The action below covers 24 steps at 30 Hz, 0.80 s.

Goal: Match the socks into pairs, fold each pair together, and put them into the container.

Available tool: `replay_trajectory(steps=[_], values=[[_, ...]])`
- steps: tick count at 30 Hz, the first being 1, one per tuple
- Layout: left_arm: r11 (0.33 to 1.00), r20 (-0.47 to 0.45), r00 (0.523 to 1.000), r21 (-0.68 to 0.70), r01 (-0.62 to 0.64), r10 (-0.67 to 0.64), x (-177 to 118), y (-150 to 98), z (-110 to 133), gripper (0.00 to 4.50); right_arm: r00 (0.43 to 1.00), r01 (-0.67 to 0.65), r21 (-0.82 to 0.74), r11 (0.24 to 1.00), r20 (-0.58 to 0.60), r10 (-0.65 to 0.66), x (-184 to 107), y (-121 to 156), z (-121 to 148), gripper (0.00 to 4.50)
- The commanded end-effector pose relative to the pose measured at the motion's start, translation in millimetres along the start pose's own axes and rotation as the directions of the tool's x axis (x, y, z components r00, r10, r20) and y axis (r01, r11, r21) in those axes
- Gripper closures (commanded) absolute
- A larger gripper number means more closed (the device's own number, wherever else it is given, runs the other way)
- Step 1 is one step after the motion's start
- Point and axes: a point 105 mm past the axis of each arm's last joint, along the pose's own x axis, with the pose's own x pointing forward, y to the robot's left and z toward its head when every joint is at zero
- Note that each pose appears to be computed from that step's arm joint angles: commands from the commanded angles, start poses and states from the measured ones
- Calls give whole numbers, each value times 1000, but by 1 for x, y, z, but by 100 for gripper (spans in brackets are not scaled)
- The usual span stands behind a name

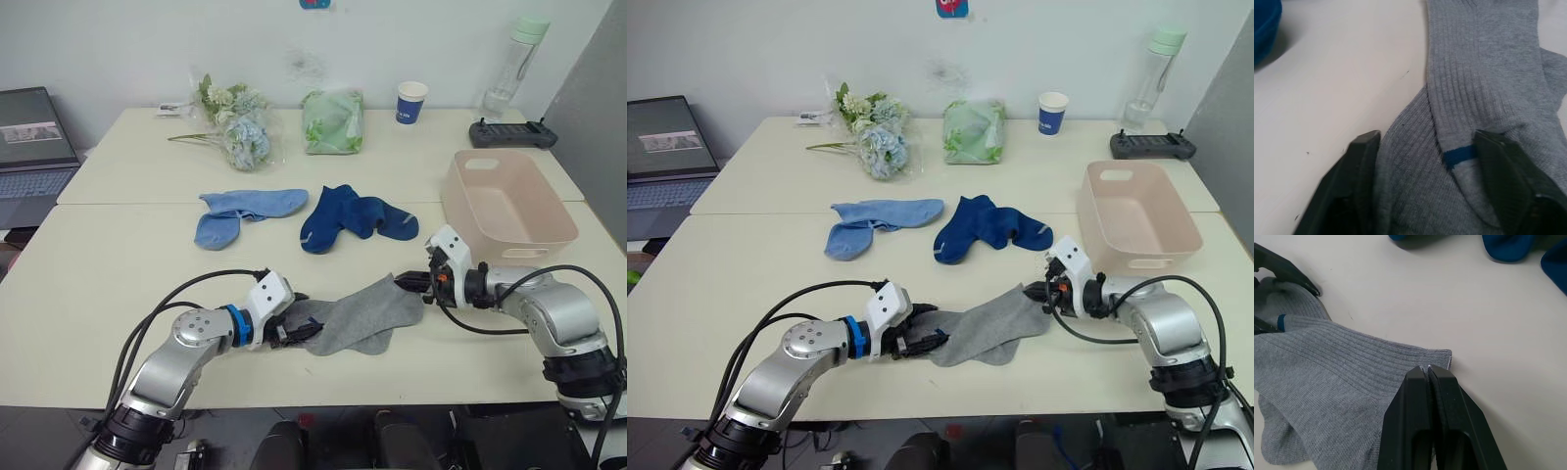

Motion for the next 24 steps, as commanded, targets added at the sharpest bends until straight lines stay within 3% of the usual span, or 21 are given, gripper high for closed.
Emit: replay_trajectory(steps=[1,6,7,16,19,22,24], values=[[999,-1,1000,39,31,-31,1,-3,3,265,999,6,-23,1000,43,-5,-6,1,11,450],[999,-1,1000,45,28,-28,0,-1,5,433,999,11,-22,1000,48,-10,-6,1,11,450],[998,0,1000,47,28,-28,0,-1,5,447,999,11,-21,1000,50,-10,-6,1,11,450],[998,30,999,61,-13,12,-6,6,14,447,998,14,-20,1000,61,-13,-4,2,13,450],[998,36,999,61,-27,25,-9,8,16,385,998,10,-19,1000,63,-9,-3,3,13,450],[993,53,995,83,-89,85,-16,20,21,294,998,10,-17,1000,64,-9,-3,3,13,450],[990,60,993,90,-108,102,-20,25,24,294,998,11,-16,1000,65,-10,-3,3,13,450]])
